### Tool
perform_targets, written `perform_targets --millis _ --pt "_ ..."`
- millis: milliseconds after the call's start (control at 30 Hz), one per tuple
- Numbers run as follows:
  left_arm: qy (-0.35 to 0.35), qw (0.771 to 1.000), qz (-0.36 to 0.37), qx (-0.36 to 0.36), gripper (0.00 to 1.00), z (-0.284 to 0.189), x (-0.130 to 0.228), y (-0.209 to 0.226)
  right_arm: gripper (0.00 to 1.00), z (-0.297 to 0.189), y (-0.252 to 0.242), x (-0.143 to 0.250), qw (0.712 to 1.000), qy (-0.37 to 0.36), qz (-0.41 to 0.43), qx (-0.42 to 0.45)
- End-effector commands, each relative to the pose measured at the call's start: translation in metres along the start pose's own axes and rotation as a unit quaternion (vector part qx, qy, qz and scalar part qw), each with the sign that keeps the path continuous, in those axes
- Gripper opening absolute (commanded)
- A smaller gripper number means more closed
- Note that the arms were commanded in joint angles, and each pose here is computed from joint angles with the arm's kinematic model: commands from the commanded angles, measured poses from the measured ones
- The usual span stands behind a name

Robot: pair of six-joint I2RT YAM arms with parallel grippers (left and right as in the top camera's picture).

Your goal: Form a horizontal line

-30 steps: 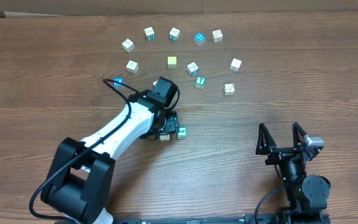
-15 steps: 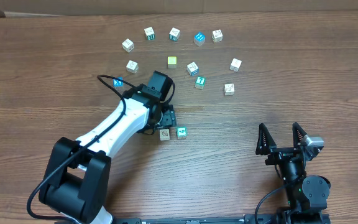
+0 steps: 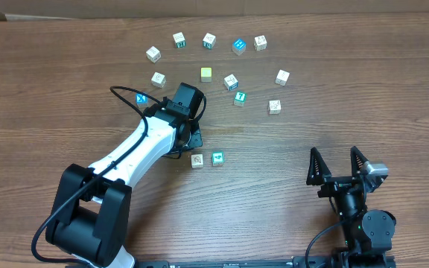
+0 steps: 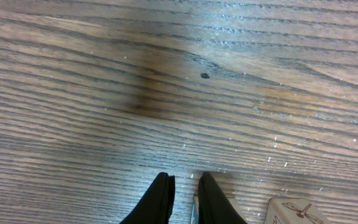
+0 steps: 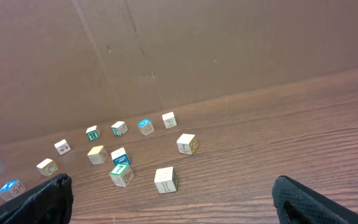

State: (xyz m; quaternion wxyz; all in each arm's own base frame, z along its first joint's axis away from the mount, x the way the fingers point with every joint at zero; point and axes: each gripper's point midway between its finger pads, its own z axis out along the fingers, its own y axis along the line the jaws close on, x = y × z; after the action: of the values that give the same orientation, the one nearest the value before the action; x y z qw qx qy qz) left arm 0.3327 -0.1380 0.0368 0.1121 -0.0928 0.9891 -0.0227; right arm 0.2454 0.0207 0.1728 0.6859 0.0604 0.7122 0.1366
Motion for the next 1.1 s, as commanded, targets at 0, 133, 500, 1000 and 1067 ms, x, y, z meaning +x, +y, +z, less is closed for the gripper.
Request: perform_targets --millis 0,133,500,1000,1067 --pt "-0.016 1.0 -0.001 -0.002 0.12 -0.005 -0.01 -0.001 1.0 0.0 -0.001 0.001 1.0 -0.003 -0.001 0.0" --pt "-0.01 1.0 -0.001 -0.001 0.13 -0.005 -0.007 -0.001 1.0 0.0 -0.001 0.001 1.0 -0.003 -0.001 0.0" --pt "-0.002 1.0 0.0 -0.005 0.09 -0.004 -0.003 0.001 1.0 0.0 -0.001 0.001 1.0 -0.003 -0.001 0.0" --pt "0.019 1.0 0.001 0.0 0.06 -0.001 0.008 0.002 1.0 0.0 -0.001 0.001 1.0 -0.003 -0.001 0.0" --pt "0.021 1.0 0.001 0.003 0.06 -0.001 0.009 0.001 1.0 0.0 -0.001 0.001 1.0 -0.003 -0.001 0.0"
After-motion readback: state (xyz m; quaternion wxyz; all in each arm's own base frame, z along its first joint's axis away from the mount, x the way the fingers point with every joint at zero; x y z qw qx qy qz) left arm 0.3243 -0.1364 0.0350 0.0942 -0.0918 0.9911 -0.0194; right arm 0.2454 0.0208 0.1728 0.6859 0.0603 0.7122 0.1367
